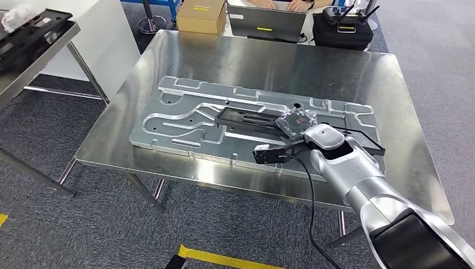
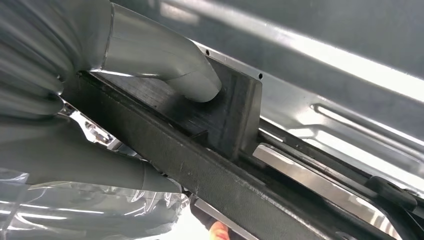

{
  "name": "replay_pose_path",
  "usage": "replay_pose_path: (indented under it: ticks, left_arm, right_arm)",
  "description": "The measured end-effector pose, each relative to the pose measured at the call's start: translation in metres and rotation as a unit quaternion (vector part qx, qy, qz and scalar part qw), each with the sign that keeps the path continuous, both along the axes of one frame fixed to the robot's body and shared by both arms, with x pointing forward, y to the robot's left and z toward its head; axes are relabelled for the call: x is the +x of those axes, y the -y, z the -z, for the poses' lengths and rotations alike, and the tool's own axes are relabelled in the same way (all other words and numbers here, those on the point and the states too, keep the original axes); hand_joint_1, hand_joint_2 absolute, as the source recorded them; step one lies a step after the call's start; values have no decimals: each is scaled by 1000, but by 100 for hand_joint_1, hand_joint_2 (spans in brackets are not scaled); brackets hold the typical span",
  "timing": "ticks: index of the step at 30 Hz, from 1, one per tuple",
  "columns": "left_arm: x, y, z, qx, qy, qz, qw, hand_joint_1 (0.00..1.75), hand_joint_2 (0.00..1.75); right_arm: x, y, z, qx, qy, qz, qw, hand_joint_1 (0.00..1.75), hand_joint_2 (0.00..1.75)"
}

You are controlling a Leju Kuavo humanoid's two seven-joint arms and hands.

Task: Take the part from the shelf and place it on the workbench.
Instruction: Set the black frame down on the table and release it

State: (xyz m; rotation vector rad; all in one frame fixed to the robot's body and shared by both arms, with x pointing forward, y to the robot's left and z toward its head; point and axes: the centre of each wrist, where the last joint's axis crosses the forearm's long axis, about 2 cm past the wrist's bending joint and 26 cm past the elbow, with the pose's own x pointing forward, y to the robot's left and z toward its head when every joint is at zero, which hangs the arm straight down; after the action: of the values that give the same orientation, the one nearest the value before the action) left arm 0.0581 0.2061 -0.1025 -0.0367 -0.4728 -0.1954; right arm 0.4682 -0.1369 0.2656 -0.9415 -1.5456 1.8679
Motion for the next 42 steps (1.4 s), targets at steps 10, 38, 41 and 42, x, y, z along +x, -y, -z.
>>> replay_pose_path:
  ticks: [10, 38, 41, 42]
  left_arm:
    - [1, -1, 0, -8, 7, 3, 1000, 0, 0]
    - [5, -1, 0, -26, 59, 36, 997, 0, 175]
    - [5, -1, -1, -27, 57, 42, 997, 0, 175]
    - [6, -1, -1, -26, 56, 45, 997, 0, 175]
  right_arm:
    - [-2, 1, 7, 5, -11, 1, 1000, 175, 175]
    - [-19, 45, 62, 36, -32, -14, 999, 0, 0]
    - [-20, 49, 63, 35, -34, -12, 999, 0, 0]
    - [-20, 51, 63, 35, -35, -12, 999, 0, 0]
